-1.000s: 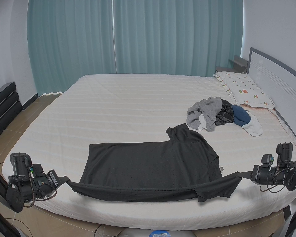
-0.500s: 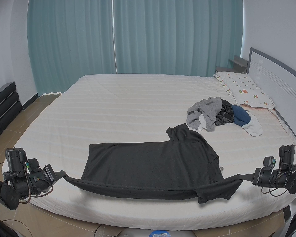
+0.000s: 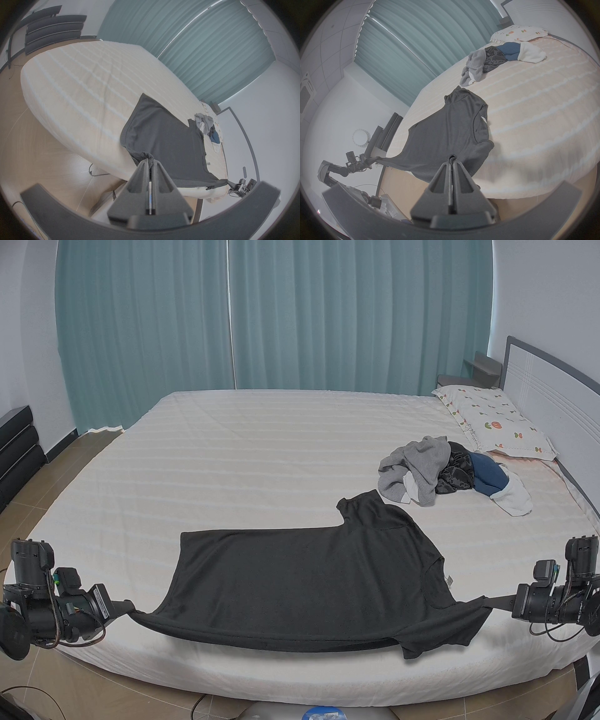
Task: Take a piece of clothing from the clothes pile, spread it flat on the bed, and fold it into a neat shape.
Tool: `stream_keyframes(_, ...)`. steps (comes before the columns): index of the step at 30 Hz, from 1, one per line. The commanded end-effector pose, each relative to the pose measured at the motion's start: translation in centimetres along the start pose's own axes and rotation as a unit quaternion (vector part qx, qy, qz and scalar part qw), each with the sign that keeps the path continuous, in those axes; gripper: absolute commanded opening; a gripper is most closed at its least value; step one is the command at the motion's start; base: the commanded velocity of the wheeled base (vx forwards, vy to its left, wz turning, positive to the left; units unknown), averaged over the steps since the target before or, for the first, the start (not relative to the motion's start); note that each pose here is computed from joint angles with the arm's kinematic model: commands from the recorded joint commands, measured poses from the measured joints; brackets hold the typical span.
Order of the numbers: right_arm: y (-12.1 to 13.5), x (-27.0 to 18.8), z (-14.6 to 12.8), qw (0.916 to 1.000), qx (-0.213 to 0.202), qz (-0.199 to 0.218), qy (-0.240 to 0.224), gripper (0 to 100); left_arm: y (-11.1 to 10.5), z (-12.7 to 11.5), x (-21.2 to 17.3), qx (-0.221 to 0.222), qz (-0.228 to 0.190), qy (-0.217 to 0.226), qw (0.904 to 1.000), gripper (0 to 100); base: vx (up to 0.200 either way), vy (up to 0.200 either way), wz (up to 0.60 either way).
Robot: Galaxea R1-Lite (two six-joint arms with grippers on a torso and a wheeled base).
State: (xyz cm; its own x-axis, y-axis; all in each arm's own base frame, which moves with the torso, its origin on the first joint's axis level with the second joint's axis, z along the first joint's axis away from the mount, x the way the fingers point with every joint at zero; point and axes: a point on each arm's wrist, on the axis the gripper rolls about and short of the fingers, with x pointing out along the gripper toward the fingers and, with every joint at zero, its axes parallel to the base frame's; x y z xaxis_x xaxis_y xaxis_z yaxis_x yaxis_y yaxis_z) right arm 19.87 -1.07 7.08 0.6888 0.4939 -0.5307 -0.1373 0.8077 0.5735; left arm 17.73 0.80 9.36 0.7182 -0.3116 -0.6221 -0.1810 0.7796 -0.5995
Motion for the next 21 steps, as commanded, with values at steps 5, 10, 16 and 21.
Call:
stream_keyframes(5,-0.4,1.0,1.1,1.0,0.001,0.0,0.0,0,0.4,0.5,1.4,-0.013,0.022,0.026,0.9993,0,0.0,0.0,0.0)
stream_keyframes(10,-0.8,2.7,1.5,0.9998,0.005,-0.001,0.017,0,0.9,1.4,3.3,-0.023,0.061,0.028,0.9975,0,0.0,0.0,0.0)
stream_keyframes(16,-1.0,4.7,3.2,0.9999,-0.005,0.002,0.013,0,0.9,2.6,5.3,-0.043,0.066,0.035,0.9963,0,0.0,0.0,0.0)
stream_keyframes(21,-1.8,7.2,3.7,0.9996,-0.005,-0.012,0.024,0,0.2,3.0,7.5,-0.056,0.062,0.052,0.9952,0,0.0,0.0,0.0)
